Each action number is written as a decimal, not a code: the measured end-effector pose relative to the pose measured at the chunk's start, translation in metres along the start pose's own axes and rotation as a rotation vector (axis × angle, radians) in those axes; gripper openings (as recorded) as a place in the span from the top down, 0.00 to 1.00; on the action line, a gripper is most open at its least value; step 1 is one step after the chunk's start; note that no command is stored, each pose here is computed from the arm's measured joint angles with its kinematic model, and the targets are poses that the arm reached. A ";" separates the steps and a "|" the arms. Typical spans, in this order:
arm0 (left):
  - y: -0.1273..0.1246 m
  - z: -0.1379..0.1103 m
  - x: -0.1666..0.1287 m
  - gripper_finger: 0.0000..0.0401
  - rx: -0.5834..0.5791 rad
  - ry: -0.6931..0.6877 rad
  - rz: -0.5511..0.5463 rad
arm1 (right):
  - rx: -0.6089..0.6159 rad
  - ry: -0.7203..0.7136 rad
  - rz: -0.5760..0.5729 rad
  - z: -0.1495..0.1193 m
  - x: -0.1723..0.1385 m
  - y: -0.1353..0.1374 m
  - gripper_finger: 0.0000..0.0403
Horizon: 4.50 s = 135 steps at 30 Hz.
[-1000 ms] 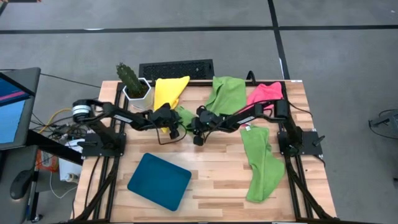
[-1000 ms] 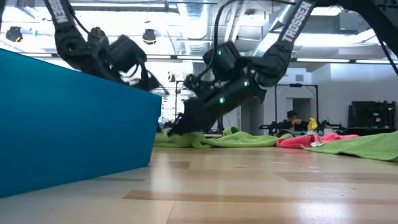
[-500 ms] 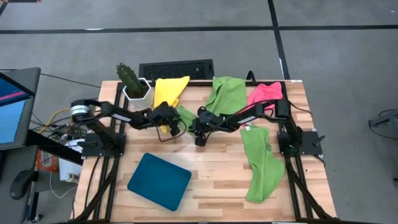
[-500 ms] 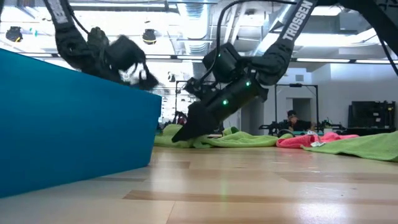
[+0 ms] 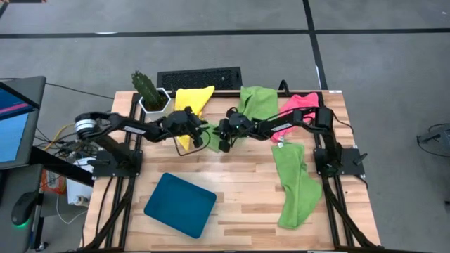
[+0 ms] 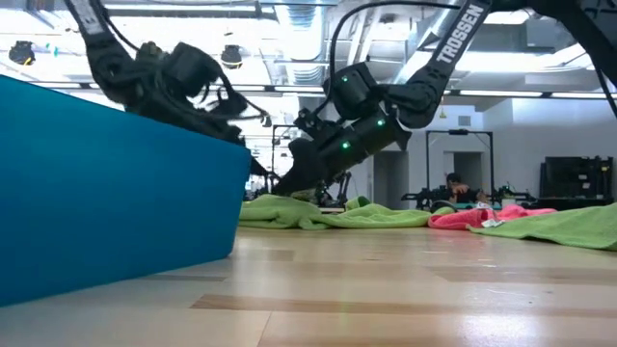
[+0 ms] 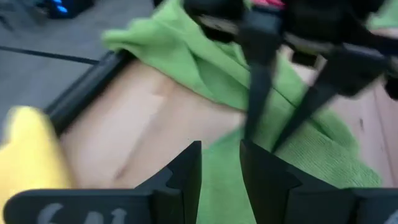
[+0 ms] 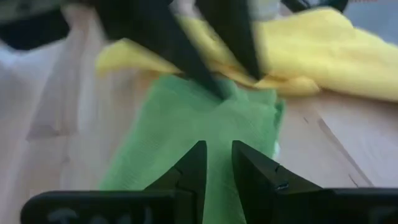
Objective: Fold microfiber towels
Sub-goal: Put the top left green microfiber in the blue bin
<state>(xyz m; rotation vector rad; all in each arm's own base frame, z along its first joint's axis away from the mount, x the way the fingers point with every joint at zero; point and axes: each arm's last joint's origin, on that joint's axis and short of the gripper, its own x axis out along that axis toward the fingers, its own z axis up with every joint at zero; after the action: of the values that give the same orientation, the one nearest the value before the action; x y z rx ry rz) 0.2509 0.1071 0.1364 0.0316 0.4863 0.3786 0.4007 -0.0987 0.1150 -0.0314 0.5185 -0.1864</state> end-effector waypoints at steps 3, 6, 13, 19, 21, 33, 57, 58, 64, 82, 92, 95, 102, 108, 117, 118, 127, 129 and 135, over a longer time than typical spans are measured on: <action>-0.003 -0.015 0.015 0.74 0.003 0.071 -0.029 | 0.001 0.027 -0.008 -0.003 0.000 -0.001 0.75; -0.002 -0.023 0.030 0.74 0.010 0.115 0.000 | -0.001 0.048 -0.022 -0.005 0.000 -0.001 0.75; 0.013 -0.032 0.043 0.74 -0.032 0.161 0.073 | 0.000 0.111 -0.015 -0.009 -0.002 0.000 0.75; 0.018 -0.033 0.042 0.74 -0.052 0.165 0.042 | -0.226 0.087 0.031 0.024 -0.030 0.012 0.75; 0.018 -0.034 0.042 0.74 -0.054 0.175 0.028 | -0.361 0.125 0.054 0.022 -0.032 0.020 0.75; 0.017 -0.036 0.042 0.74 -0.059 0.193 0.009 | -0.693 0.259 0.035 0.003 -0.023 0.030 0.41; 0.017 -0.018 0.024 0.74 -0.126 0.183 -0.021 | -0.889 0.454 -0.026 0.001 0.006 0.059 0.95; 0.018 -0.013 0.019 0.74 -0.129 0.177 -0.019 | -0.888 0.457 -0.023 0.003 0.005 0.061 0.94; 0.018 0.025 -0.027 0.74 -0.153 0.124 -0.017 | -0.883 0.401 -0.056 0.033 -0.020 0.072 0.96; -0.010 0.057 -0.170 0.74 -0.367 -0.026 -0.117 | -0.839 0.063 -0.121 0.142 -0.022 0.120 0.95; -0.008 0.041 -0.204 0.74 -0.411 -0.012 -0.055 | -0.860 -0.092 -0.184 0.188 0.001 0.182 0.94; -0.006 0.035 -0.211 0.74 -0.427 0.007 -0.021 | -0.848 -0.092 -0.151 0.180 0.006 0.204 0.94; -0.005 0.028 -0.219 0.74 -0.449 0.033 -0.007 | -0.881 -0.014 -0.066 0.119 0.036 0.262 0.94; -0.005 0.027 -0.218 0.74 -0.446 0.044 0.006 | -0.844 -0.048 -0.056 0.117 0.023 0.286 0.92; -0.004 0.028 -0.218 0.74 -0.446 0.031 0.054 | -0.870 -0.051 0.021 0.113 0.011 0.305 0.93; -0.003 0.028 -0.218 0.74 -0.445 0.029 0.063 | -0.847 -0.044 0.035 0.112 0.013 0.303 0.92; -0.003 0.028 -0.218 0.74 -0.439 0.022 0.086 | -0.771 -0.026 0.120 0.113 0.025 0.283 0.94; -0.003 0.028 -0.218 0.74 -0.439 0.022 0.086 | -0.750 -0.031 0.150 0.113 0.027 0.280 0.93; -0.003 0.028 -0.218 0.74 -0.438 0.026 0.078 | -0.745 0.009 0.251 0.106 0.022 0.289 0.90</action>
<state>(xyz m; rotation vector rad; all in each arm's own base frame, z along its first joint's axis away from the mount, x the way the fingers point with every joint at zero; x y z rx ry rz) 0.0865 0.0270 0.2589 -0.3801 0.4201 0.5555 0.5212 0.1796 0.1736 -0.6885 0.5729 0.2608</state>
